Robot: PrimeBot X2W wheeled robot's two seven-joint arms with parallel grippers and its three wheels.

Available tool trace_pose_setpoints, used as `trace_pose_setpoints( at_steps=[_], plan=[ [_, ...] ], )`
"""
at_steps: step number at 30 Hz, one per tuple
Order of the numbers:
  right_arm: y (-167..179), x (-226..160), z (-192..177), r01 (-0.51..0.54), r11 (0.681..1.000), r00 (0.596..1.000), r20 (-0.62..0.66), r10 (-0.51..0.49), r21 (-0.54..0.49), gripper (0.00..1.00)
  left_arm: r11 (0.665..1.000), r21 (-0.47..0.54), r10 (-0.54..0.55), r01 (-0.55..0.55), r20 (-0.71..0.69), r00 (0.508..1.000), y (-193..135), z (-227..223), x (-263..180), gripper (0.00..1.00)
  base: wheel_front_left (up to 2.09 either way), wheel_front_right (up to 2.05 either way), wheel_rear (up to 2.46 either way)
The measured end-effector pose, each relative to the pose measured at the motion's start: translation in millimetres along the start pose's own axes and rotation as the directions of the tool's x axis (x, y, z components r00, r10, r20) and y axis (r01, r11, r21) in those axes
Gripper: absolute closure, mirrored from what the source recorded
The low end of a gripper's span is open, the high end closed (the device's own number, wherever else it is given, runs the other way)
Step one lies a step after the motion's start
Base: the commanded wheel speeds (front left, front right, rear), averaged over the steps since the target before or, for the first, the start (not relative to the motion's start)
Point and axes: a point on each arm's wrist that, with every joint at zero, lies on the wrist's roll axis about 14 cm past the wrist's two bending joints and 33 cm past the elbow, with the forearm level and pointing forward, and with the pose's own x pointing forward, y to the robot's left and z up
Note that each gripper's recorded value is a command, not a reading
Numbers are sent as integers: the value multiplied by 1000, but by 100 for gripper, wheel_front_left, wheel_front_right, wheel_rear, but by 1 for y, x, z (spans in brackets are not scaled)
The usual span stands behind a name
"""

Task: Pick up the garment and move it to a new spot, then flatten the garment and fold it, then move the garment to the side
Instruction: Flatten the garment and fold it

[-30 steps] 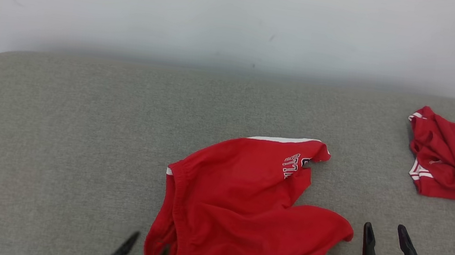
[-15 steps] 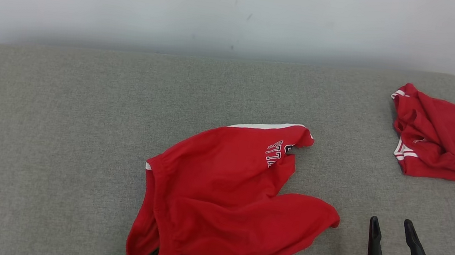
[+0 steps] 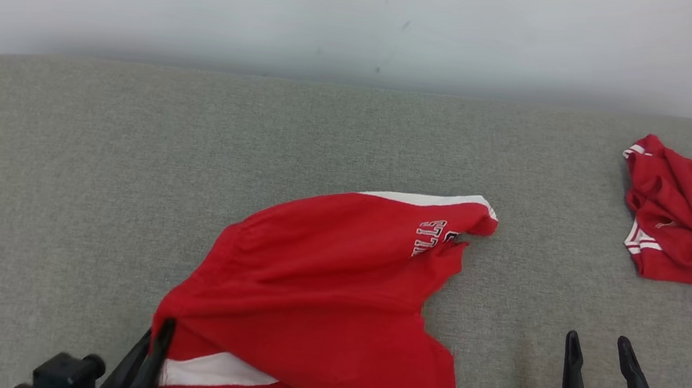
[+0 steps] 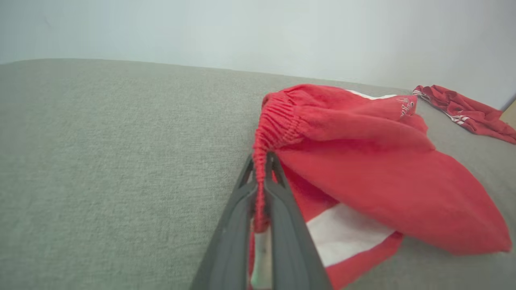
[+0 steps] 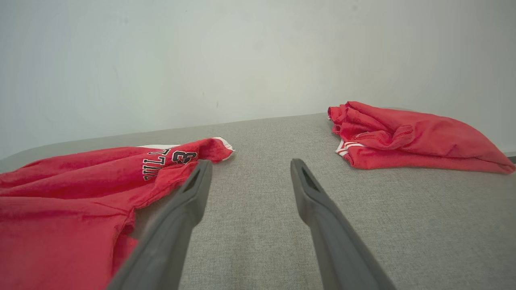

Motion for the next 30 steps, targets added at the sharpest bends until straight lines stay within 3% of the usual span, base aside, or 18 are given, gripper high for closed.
trace_pose_setpoints(
  at_steps=[5,6,7,18,30],
  plan=[
    [3,3,-3,-9,1000,1000,-11,9,0,0,998,-1,55,-55,-72,996,15,-24,-16,100,0,0,0],
    [3,2,-3,-9,1000,1000,-11,9,0,0,998,-6,59,-60,-64,996,15,-22,-15,57,0,0,0],
    [3,3,-3,-10,1000,1000,-10,10,0,0,998,-9,59,-60,-50,997,14,-18,-14,0,0,0,0],
    [8,5,3,-25,1000,1000,9,25,-2,0,993,-1,118,-119,148,982,20,39,-23,0,0,0,0],
    [20,0,6,-64,998,998,17,64,-3,0,957,41,268,-288,262,927,58,71,-64,0,0,0,0]
  ],
)
